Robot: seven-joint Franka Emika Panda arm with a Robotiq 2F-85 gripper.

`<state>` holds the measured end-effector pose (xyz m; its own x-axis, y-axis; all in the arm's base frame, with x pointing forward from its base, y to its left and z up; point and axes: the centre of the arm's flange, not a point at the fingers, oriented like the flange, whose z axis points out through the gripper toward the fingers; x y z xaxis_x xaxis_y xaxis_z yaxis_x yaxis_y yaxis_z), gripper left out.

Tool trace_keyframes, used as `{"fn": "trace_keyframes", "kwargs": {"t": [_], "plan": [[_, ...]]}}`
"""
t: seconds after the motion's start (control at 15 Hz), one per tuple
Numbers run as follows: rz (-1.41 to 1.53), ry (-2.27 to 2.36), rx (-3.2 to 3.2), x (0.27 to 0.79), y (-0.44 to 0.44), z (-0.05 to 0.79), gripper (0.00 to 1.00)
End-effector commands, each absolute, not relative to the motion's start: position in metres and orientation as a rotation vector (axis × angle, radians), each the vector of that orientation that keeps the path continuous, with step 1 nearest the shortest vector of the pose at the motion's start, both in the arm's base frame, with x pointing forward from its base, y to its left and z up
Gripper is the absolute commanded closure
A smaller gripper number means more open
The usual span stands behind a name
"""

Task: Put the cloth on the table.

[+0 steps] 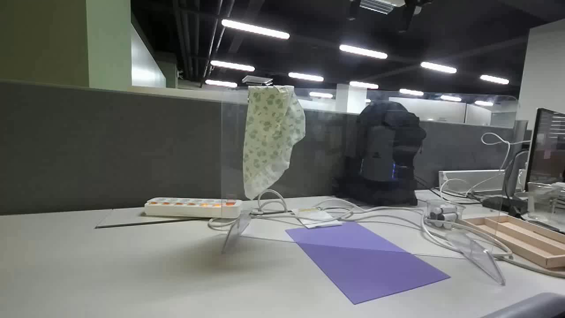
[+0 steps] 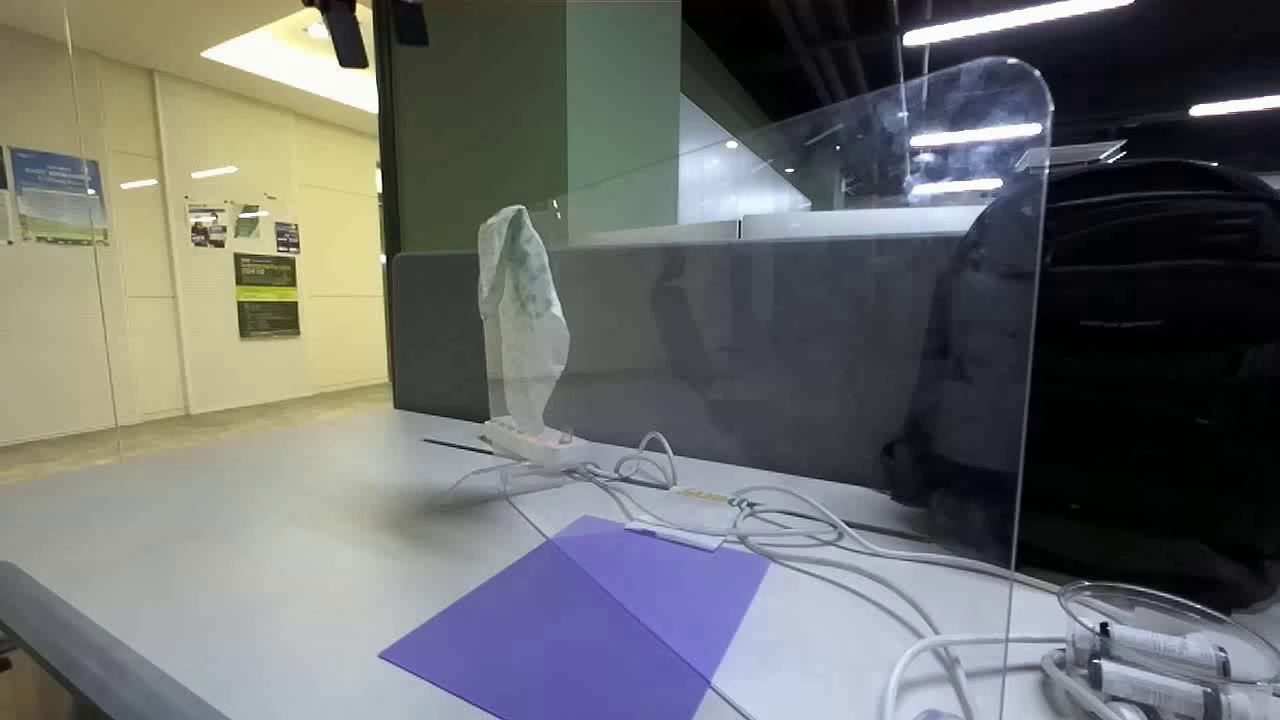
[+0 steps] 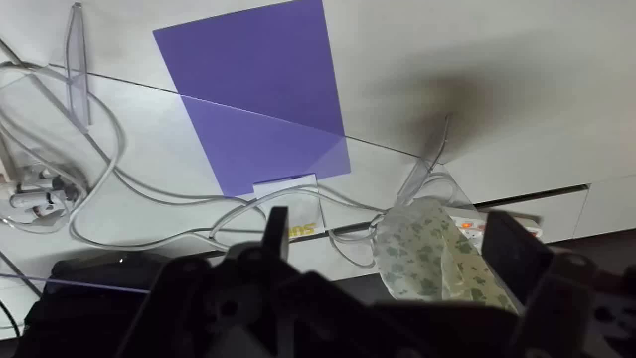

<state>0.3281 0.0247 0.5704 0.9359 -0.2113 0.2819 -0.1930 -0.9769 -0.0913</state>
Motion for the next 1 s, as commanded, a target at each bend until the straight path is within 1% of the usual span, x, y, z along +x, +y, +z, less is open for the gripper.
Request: {"fn": "trace_keyframes", "kwargs": {"t": [0.0,0.53,0.73,0.8,0.93], "plan": [[-0.451,0.313,-3.031,0.328,0.025,0.57,0.0],[-0.541,0.321,-2.993,0.339,0.036,0.563,0.0],[-0.495,0.284,-2.998,0.346,0.046,0.556,0.0],[-0.474,0.301,-3.021,0.332,0.028,0.568,0.0],[-0.473,0.292,-3.023,0.335,0.032,0.565,0.0]]}}
